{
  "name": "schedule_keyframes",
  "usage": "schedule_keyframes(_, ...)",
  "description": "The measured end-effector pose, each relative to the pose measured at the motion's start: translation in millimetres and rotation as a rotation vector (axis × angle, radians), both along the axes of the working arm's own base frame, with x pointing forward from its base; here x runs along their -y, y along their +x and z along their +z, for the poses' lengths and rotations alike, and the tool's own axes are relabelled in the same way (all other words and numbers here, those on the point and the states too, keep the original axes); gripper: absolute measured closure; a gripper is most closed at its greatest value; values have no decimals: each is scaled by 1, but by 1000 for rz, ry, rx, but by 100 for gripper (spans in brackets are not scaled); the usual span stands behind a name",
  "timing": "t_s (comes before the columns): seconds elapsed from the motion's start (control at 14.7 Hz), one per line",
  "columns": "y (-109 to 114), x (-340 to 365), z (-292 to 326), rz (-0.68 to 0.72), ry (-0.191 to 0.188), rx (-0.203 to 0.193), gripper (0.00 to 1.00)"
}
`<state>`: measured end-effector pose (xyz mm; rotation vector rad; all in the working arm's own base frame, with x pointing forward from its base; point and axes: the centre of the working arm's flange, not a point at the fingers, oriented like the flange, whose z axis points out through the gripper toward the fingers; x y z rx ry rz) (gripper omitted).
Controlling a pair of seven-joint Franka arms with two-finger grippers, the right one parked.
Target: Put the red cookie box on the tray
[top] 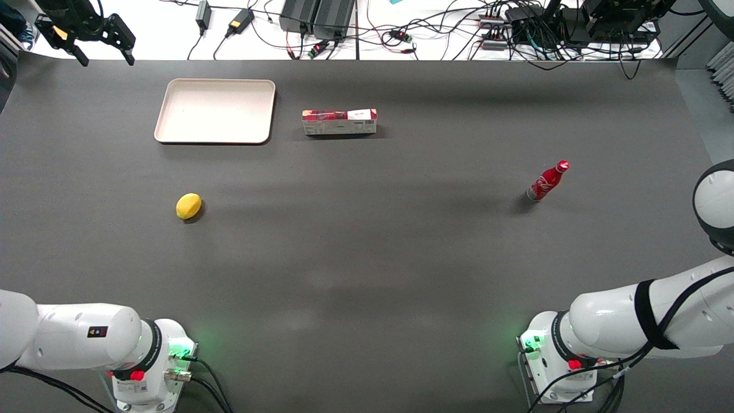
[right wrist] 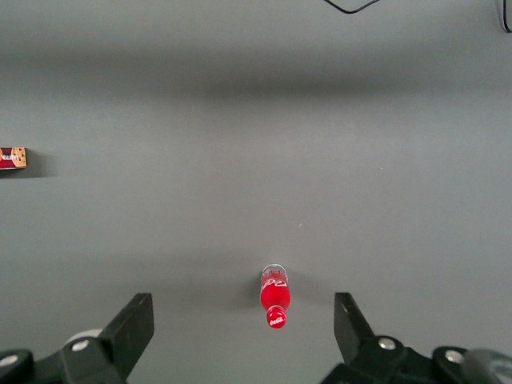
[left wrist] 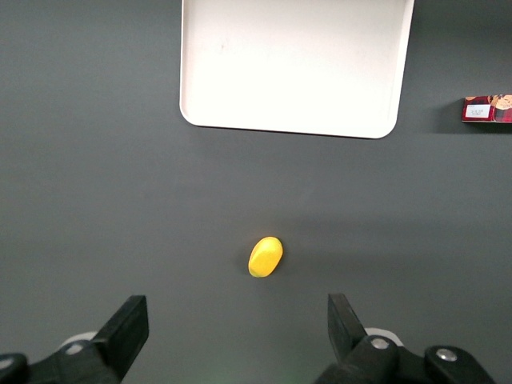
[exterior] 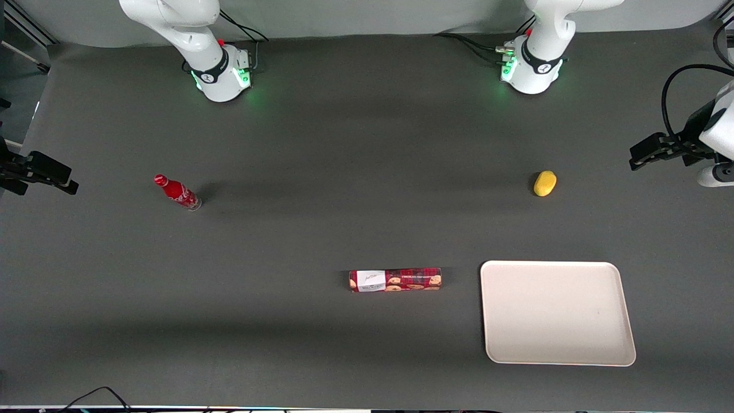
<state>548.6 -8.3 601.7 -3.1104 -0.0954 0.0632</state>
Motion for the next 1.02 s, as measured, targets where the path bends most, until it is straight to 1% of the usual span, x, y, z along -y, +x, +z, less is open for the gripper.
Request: schedule_keyframes(1.02, 1, 6, -3, -10, -2, -7, 0)
